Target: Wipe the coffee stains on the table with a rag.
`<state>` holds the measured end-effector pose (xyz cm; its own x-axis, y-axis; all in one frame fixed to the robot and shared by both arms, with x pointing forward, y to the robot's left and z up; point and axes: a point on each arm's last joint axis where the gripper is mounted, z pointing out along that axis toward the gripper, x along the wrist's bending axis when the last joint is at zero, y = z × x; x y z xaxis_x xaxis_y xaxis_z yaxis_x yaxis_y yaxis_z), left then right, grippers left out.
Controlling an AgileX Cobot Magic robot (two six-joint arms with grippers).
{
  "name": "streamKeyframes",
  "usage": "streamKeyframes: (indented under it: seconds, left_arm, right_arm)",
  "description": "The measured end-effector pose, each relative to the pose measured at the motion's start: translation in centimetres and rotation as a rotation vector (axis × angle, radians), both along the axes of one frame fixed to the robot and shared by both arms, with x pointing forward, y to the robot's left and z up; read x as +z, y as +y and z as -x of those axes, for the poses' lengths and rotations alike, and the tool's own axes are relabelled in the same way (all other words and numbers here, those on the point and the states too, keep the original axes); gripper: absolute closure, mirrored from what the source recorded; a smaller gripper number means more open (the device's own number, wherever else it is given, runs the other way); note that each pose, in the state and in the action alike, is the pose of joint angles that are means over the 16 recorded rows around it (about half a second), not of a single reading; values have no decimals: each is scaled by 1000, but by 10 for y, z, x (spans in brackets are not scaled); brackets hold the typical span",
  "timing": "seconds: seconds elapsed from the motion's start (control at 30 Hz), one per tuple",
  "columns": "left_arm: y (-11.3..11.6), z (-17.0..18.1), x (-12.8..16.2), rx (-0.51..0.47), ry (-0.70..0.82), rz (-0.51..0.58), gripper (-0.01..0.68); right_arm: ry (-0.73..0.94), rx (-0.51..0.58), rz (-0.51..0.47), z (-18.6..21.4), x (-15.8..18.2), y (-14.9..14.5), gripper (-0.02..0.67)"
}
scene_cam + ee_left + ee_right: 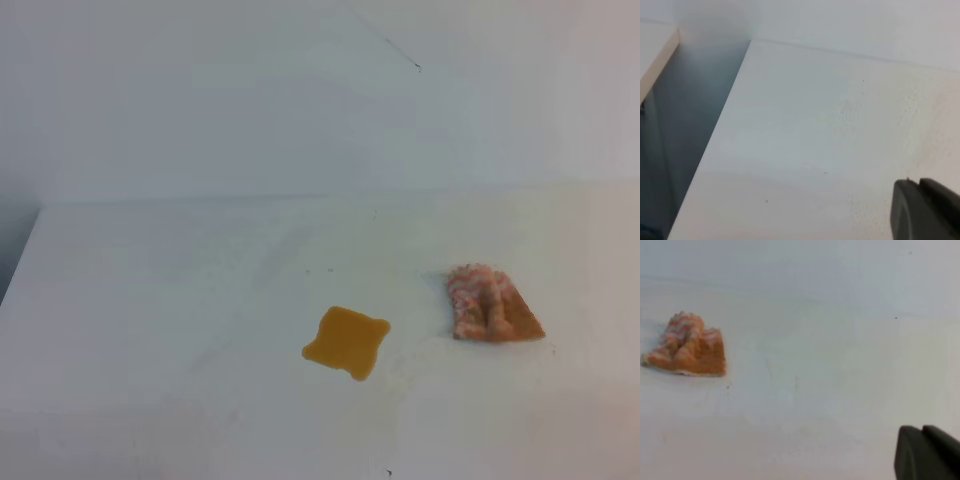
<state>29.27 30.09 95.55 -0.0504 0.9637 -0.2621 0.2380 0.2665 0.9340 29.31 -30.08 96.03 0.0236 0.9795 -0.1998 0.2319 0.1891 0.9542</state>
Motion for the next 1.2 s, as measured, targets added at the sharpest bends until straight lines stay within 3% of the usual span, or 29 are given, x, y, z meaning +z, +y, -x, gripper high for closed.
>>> streamKeyframes:
  seconds: [0.93, 1.2]
  left_arm:
    - [0, 0, -2, 0, 6, -1, 674]
    - [0, 0, -4, 0, 4, -1, 673]
  right_arm:
    - [-2, 1, -8, 0, 0, 0, 652]
    - [-80, -7, -71, -1, 7, 1, 652]
